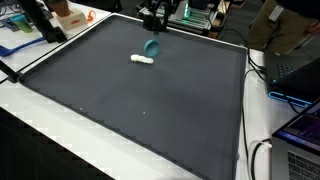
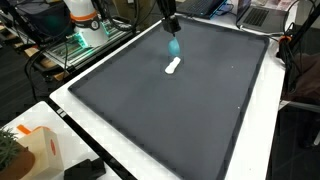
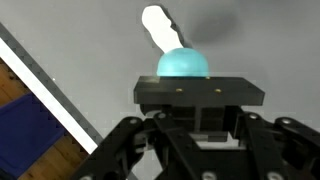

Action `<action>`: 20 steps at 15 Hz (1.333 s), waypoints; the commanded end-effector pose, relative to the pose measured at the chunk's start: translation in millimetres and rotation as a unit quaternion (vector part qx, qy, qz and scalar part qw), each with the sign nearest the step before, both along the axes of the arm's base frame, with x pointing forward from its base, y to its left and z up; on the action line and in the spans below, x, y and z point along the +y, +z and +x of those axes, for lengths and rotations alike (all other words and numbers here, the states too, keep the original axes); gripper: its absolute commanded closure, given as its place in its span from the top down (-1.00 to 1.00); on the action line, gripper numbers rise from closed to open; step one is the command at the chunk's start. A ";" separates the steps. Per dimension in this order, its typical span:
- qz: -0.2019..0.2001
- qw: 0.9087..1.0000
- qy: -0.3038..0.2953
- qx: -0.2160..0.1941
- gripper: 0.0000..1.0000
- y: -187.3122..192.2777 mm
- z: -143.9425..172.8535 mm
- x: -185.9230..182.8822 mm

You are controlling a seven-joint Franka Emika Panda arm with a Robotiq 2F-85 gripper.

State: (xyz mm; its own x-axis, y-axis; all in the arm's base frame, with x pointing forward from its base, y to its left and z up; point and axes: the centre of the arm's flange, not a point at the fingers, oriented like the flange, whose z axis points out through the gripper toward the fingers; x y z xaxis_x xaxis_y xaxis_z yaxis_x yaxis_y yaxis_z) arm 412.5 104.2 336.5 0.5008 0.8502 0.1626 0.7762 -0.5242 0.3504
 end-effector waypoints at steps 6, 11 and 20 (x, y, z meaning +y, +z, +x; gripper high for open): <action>-0.027 0.999 -0.001 0.037 -0.45 -40.8 38.8 10.2; -0.053 0.995 -0.013 0.083 -0.45 -69.3 43.8 19.5; -0.080 0.993 -0.089 0.002 -0.45 38.5 2.7 -5.5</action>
State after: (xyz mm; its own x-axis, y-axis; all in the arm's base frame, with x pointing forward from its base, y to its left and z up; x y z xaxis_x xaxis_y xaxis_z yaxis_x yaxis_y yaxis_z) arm 444.3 123.8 318.2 0.6171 0.7858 0.0413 0.7205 -0.5853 0.3719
